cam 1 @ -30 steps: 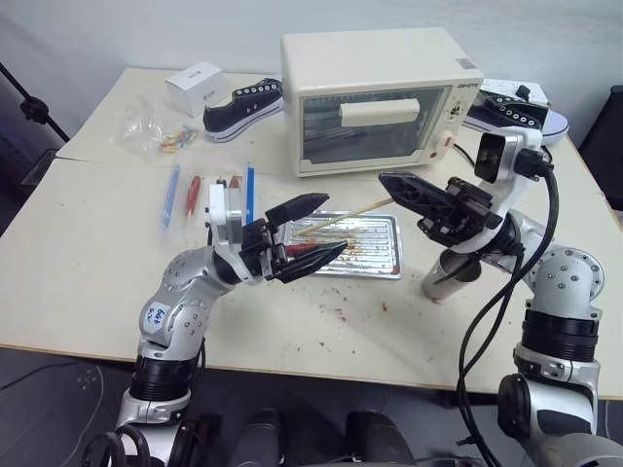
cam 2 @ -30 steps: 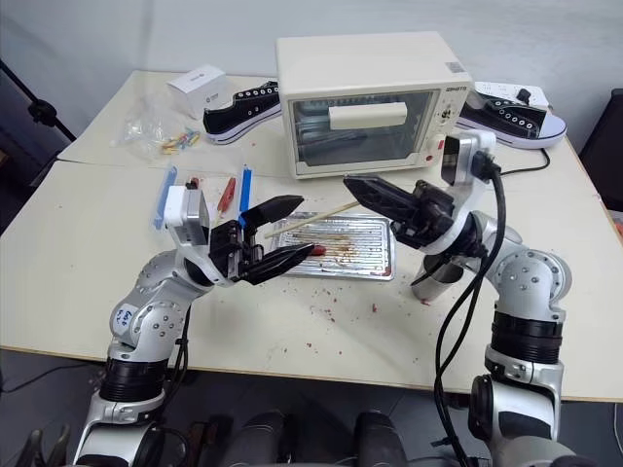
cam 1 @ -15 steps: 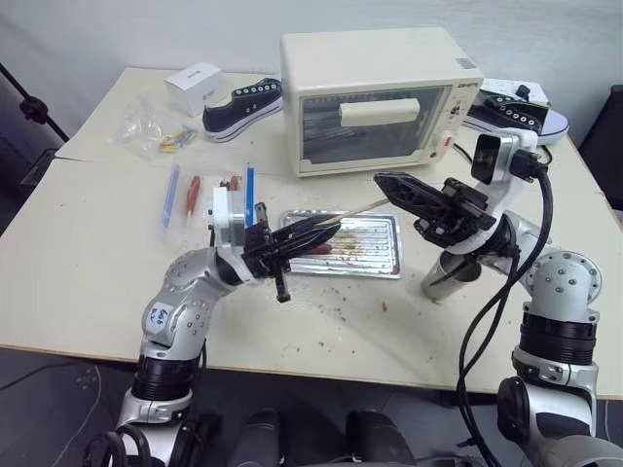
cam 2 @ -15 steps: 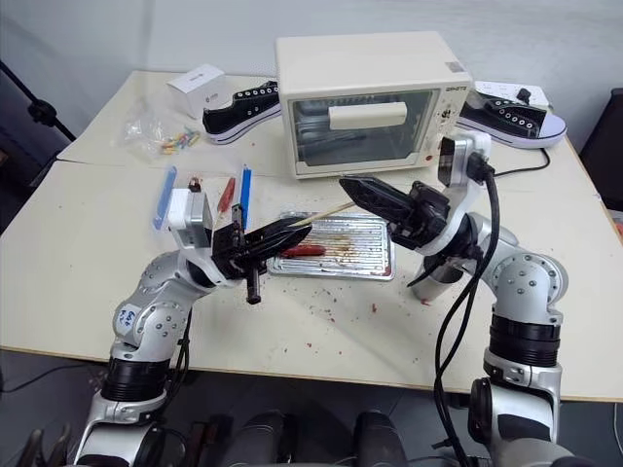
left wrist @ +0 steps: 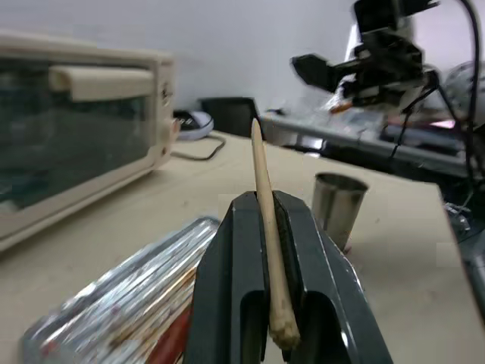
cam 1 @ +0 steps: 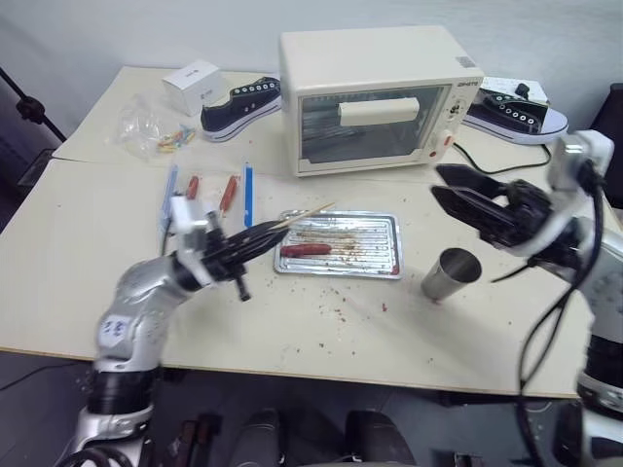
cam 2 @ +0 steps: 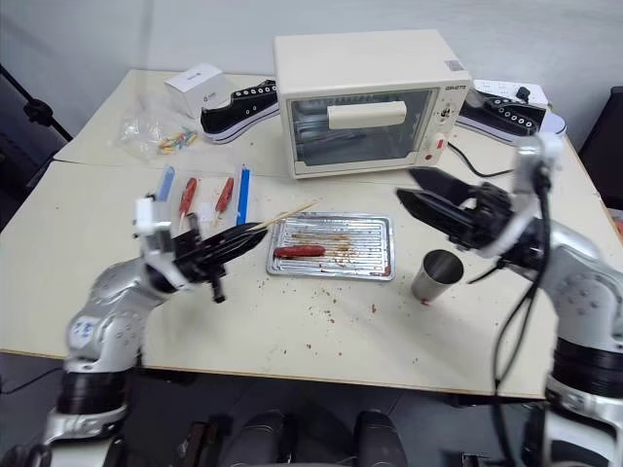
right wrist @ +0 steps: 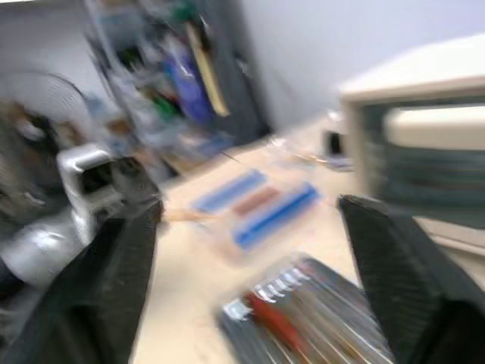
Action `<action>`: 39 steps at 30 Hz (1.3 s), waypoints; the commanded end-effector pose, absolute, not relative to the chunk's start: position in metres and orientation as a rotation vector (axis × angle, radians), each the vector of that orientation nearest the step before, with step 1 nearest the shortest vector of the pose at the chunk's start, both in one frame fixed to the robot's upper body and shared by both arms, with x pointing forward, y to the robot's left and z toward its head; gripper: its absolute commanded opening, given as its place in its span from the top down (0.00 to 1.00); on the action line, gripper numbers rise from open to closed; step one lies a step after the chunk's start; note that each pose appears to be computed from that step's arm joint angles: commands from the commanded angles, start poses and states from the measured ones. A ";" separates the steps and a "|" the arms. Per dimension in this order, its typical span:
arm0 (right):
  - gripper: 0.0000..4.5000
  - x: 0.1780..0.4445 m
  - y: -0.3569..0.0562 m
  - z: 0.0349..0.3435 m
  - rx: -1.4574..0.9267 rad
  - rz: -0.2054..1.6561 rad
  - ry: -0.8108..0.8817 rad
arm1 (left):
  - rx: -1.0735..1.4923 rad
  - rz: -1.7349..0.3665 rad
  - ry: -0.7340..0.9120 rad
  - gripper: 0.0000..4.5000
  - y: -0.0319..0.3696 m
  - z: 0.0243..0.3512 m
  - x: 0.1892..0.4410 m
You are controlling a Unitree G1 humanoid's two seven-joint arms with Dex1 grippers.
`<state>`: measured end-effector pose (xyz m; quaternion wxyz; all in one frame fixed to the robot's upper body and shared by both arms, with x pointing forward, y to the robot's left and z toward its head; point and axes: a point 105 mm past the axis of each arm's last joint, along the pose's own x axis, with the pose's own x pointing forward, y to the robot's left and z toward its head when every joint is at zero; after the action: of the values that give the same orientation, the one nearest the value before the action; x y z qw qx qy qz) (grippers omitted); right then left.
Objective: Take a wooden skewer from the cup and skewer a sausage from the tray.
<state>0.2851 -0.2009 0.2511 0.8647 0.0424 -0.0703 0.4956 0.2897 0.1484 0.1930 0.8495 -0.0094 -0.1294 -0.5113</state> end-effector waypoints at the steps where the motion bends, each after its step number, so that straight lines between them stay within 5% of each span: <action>1: 0.01 0.270 -0.229 0.244 -0.165 0.964 -0.158 | 0.033 -0.957 -0.260 1.00 0.185 0.191 0.281; 6: 0.01 0.266 -0.236 0.238 -0.224 0.939 -0.155 | 0.026 -0.820 -0.178 1.00 0.224 0.169 0.271; 15: 0.01 0.282 -0.129 0.251 -0.345 1.316 -0.079 | 0.021 -0.787 -0.158 1.00 0.230 0.162 0.268; 18: 0.01 0.313 -0.095 0.227 -0.488 1.257 0.104 | 0.027 -0.780 -0.164 1.00 0.229 0.163 0.268; 24: 0.01 0.344 -0.039 0.194 -0.621 1.253 0.143 | 0.044 -0.786 -0.163 1.00 0.222 0.163 0.265; 39: 0.01 0.366 0.014 0.173 -0.640 1.227 0.158 | 0.034 -0.777 -0.160 1.00 0.213 0.163 0.259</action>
<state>0.3679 0.0058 0.1563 0.7735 -0.2860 0.1055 0.5557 0.2612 0.2162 0.1555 0.9250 0.0113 -0.0626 -0.3746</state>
